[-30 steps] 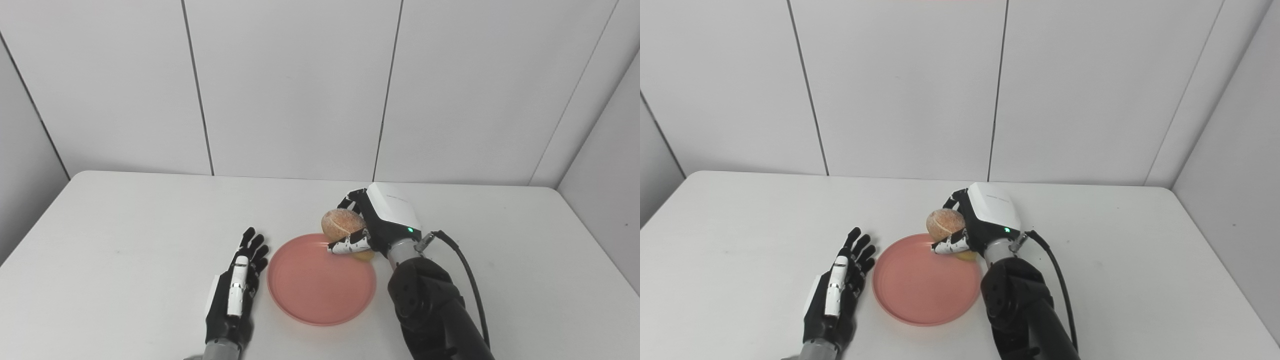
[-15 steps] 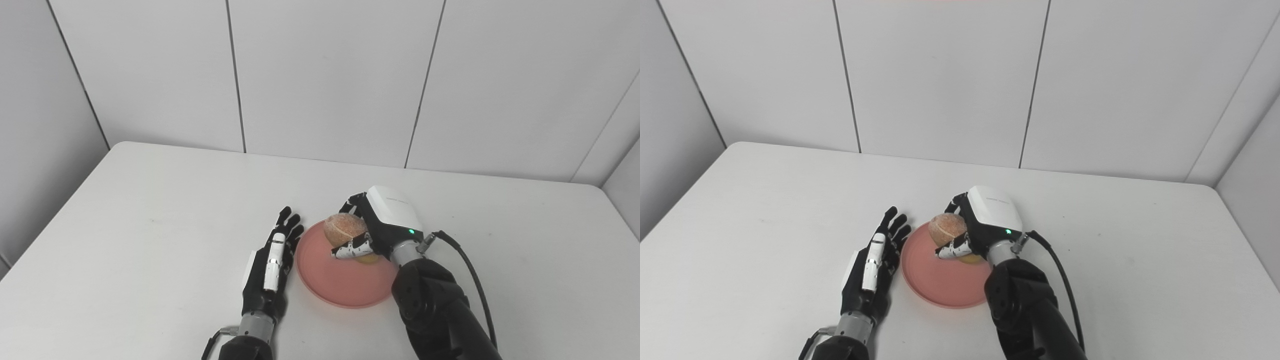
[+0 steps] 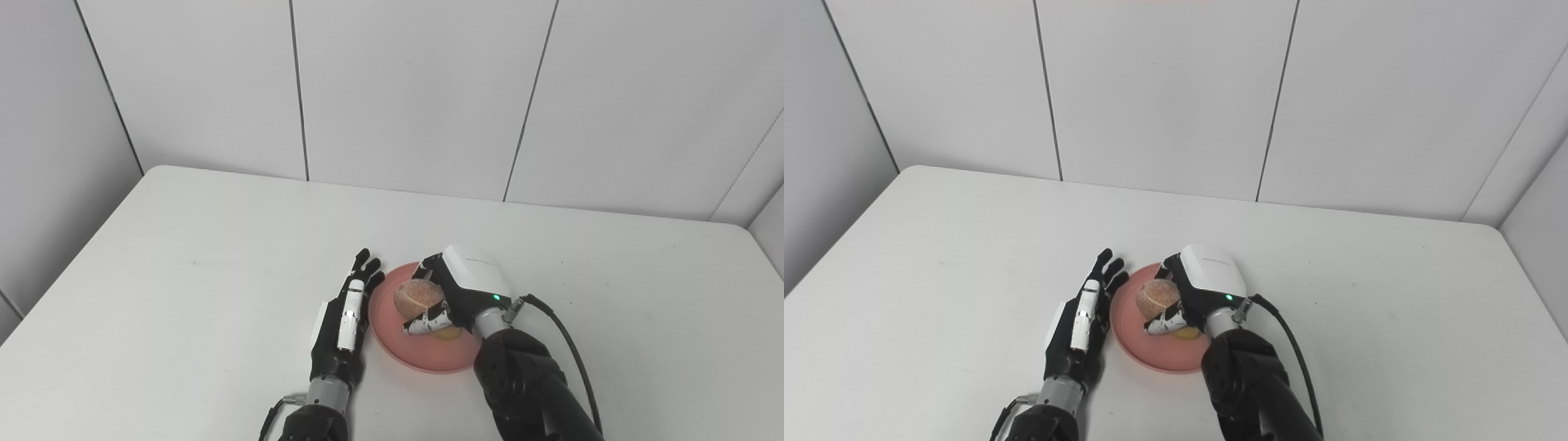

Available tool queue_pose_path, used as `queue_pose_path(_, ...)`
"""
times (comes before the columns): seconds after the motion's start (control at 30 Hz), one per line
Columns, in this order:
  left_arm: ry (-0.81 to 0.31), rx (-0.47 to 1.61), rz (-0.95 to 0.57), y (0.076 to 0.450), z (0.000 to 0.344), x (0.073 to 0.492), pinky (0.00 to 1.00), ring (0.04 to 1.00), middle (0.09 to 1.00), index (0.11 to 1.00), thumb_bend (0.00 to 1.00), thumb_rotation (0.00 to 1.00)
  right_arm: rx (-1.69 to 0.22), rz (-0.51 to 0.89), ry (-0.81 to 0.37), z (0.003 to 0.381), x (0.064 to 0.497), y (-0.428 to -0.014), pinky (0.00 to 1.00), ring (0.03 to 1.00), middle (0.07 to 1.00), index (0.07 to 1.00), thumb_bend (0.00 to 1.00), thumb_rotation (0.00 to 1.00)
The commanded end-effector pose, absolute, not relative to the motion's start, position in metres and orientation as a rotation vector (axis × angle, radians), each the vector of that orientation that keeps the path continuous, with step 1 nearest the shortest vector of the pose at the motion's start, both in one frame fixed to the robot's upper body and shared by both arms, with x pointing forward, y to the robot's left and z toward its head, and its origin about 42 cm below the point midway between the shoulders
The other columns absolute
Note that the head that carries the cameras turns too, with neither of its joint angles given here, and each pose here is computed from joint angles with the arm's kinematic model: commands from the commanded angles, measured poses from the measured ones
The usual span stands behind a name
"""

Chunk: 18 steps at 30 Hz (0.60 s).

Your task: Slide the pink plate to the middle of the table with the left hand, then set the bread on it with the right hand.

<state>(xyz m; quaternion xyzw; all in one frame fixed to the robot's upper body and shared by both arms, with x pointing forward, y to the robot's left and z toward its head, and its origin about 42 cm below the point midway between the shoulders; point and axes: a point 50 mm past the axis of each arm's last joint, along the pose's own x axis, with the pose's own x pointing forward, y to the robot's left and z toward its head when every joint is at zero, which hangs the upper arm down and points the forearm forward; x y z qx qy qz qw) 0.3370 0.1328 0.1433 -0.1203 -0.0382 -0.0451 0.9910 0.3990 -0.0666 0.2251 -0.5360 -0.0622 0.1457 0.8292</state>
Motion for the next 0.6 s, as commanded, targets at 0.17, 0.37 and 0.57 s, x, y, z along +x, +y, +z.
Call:
queue_pose_path(0.17,-0.075,-0.244,-0.097,0.129,0.145,0.335,0.96,0.933,0.944,0.934,0.41,1.00,-1.138,0.290,-0.200,0.233,0.396,-0.057,0.20,0.292,0.417,0.492,0.50,0.13)
queue_pose_path(0.37,-0.077,-0.244,-0.094,0.131,0.146,0.335,0.94,0.927,0.938,0.927,0.42,1.00,-1.154,0.286,-0.200,0.227,0.395,-0.057,0.22,0.311,0.434,0.492,0.50,0.14)
queue_pose_path(0.57,-0.079,-0.244,-0.095,0.132,0.146,0.335,0.94,0.927,0.939,0.929,0.42,1.00,-1.163,0.288,-0.206,0.226,0.393,-0.058,0.21,0.298,0.410,0.489,0.51,0.14)
